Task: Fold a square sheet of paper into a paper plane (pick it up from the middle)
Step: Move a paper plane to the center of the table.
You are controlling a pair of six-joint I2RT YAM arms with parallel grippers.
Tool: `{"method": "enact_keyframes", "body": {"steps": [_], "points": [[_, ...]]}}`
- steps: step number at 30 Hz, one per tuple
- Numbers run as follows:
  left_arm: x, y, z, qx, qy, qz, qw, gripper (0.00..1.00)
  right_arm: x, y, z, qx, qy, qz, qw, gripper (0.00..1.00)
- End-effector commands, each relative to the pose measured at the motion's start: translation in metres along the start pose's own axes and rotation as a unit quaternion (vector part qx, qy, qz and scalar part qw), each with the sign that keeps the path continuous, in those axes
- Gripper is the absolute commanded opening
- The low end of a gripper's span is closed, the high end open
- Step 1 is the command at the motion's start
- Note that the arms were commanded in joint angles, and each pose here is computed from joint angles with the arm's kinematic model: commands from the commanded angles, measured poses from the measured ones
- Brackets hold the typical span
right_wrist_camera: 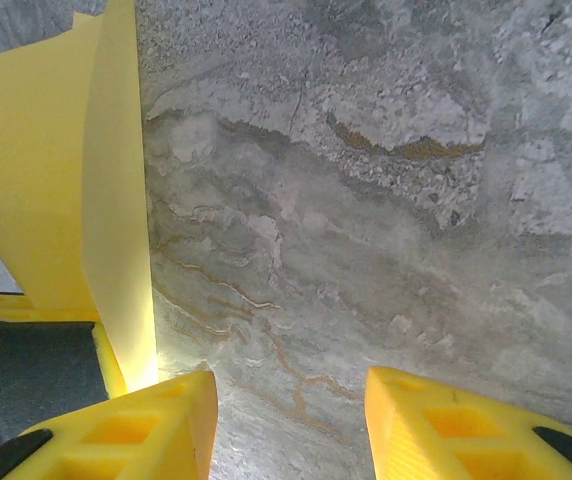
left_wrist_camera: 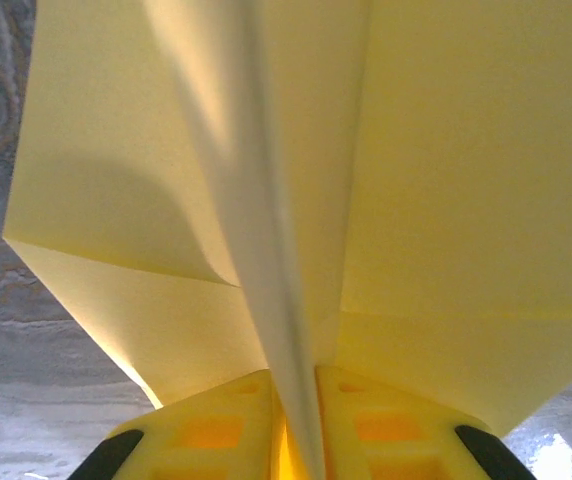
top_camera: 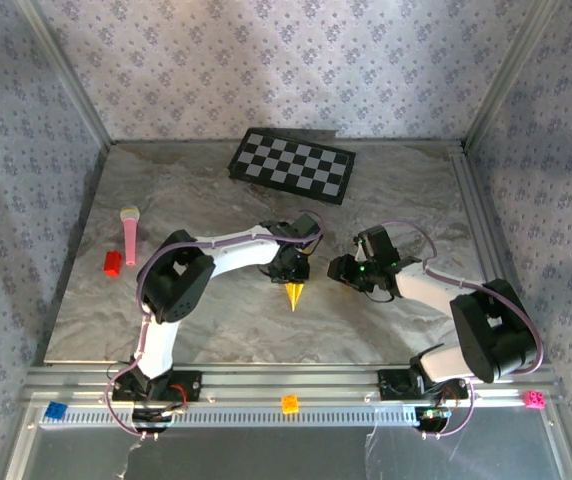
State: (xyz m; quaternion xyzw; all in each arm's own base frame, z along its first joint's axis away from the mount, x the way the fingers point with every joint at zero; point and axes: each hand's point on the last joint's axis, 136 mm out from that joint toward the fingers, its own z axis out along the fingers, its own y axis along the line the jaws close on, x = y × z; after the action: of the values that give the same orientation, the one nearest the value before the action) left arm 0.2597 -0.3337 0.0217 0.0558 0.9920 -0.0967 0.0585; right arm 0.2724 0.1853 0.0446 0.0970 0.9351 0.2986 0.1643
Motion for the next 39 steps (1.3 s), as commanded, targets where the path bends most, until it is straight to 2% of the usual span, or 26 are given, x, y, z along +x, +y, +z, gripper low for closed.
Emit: {"method": "enact_keyframes", "body": {"steps": [1, 10, 19, 21, 32, 39], "points": [[0.014, 0.012, 0.011, -0.046, 0.022, 0.022, 0.998, 0.20, 0.002, -0.007, 0.001, 0.010, 0.004, -0.001, 1.000, 0.45], [0.015, 0.024, 0.015, -0.107, 0.015, 0.024, 0.994, 0.26, -0.002, -0.007, -0.006, 0.010, -0.007, 0.000, 1.000, 0.45], [0.012, 0.013, 0.019, -0.108, 0.005, -0.003, 0.994, 0.33, -0.003, -0.014, -0.017, -0.005, -0.013, 0.005, 1.000, 0.46], [0.010, 0.013, 0.018, -0.112, -0.001, -0.010, 0.994, 0.39, -0.003, -0.014, -0.018, -0.012, -0.009, 0.003, 1.000, 0.46], [-0.001, 0.015, 0.003, -0.135, -0.028, -0.056, 0.989, 0.40, -0.004, -0.016, -0.021, -0.030, -0.002, 0.000, 1.000, 0.46], [-0.010, 0.004, -0.014, -0.117, -0.048, -0.073, 0.989, 0.40, -0.006, -0.012, -0.023, -0.041, -0.001, -0.001, 0.999, 0.46]]}}
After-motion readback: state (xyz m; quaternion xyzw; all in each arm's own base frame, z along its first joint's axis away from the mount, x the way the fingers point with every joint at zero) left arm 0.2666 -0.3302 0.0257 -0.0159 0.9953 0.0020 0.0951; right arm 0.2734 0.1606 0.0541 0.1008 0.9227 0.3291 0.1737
